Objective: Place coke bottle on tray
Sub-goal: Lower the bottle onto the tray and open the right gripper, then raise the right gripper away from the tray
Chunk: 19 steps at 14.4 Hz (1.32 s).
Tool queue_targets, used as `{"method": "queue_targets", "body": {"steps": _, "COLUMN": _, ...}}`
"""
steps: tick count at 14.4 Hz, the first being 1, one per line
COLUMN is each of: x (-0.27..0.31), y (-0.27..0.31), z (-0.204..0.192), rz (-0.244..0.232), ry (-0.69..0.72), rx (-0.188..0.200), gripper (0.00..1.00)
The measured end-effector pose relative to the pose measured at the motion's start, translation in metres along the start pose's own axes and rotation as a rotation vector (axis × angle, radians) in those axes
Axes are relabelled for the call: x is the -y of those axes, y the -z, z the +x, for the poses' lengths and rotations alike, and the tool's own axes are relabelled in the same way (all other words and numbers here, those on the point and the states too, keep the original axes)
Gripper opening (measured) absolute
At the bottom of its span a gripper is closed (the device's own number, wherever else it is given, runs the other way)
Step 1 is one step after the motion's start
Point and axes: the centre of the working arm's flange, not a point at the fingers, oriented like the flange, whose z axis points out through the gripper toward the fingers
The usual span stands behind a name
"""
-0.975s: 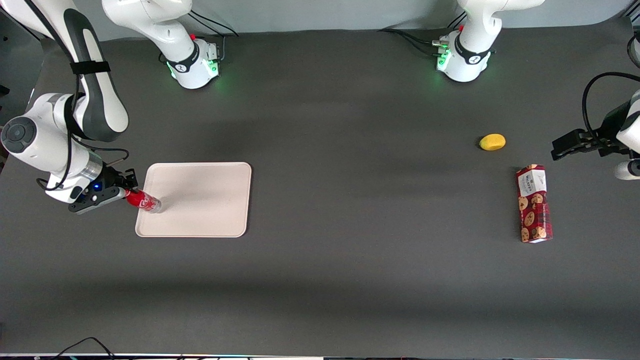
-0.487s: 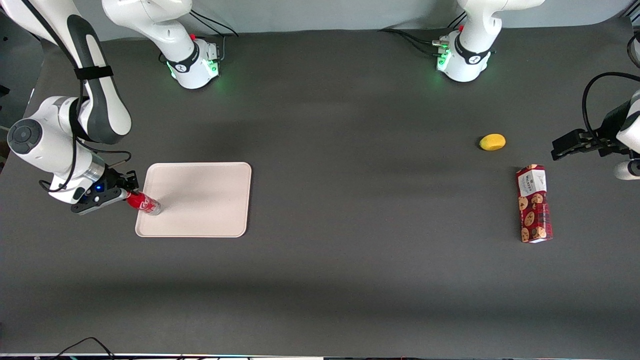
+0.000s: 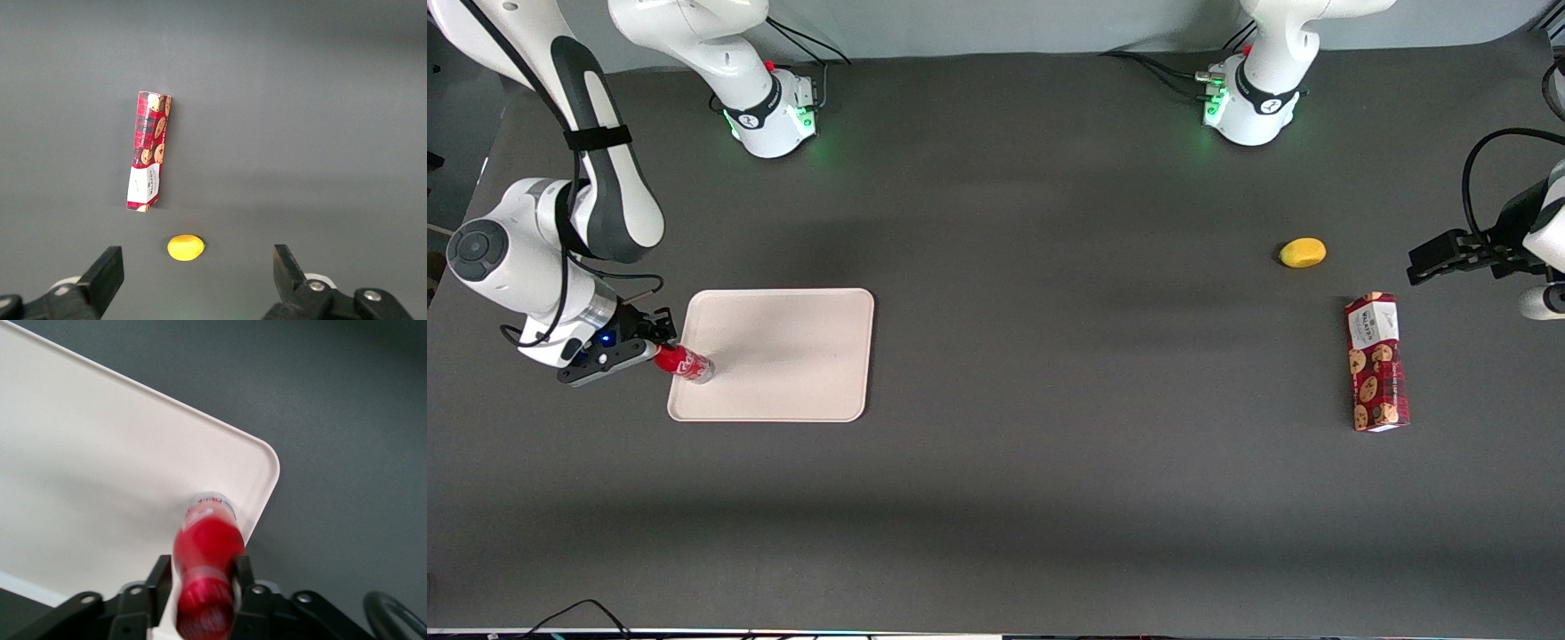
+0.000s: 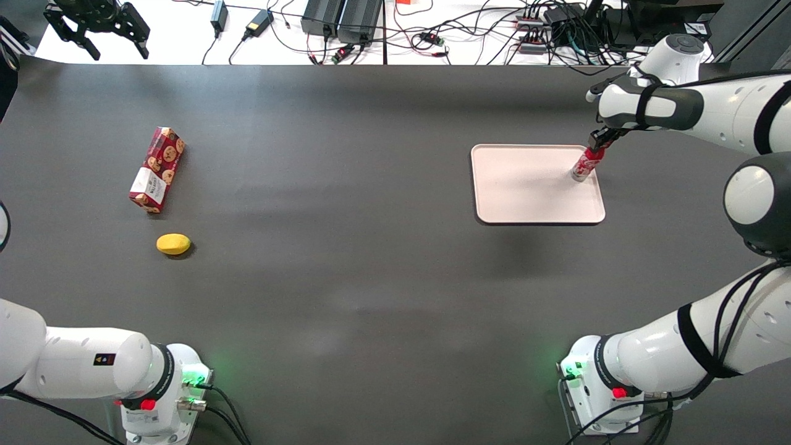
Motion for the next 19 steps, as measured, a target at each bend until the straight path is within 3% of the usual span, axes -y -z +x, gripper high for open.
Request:
{"method": "queue_targets", "body": {"steps": 5, "x": -0.004, "y": -0.001, "z": 0.01, "rz": -0.008, "ry": 0.002, "rx": 0.001, "gripper": 1.0}}
{"method": "queue_targets", "body": {"steps": 9, "x": -0.013, "y": 0.046, "z": 0.035, "rz": 0.006, "ry": 0.009, "rx": 0.02, "gripper": 1.0}}
{"method": "queue_targets", "body": {"steps": 14, "x": -0.024, "y": 0.182, "z": 0.063, "rz": 0.018, "ry": -0.005, "rx": 0.011, "gripper": 1.0}}
{"method": "queue_targets", "body": {"steps": 19, "x": 0.02, "y": 0.327, "z": 0.033, "rz": 0.071, "ry": -0.282, "rx": 0.047, "gripper": 1.0}}
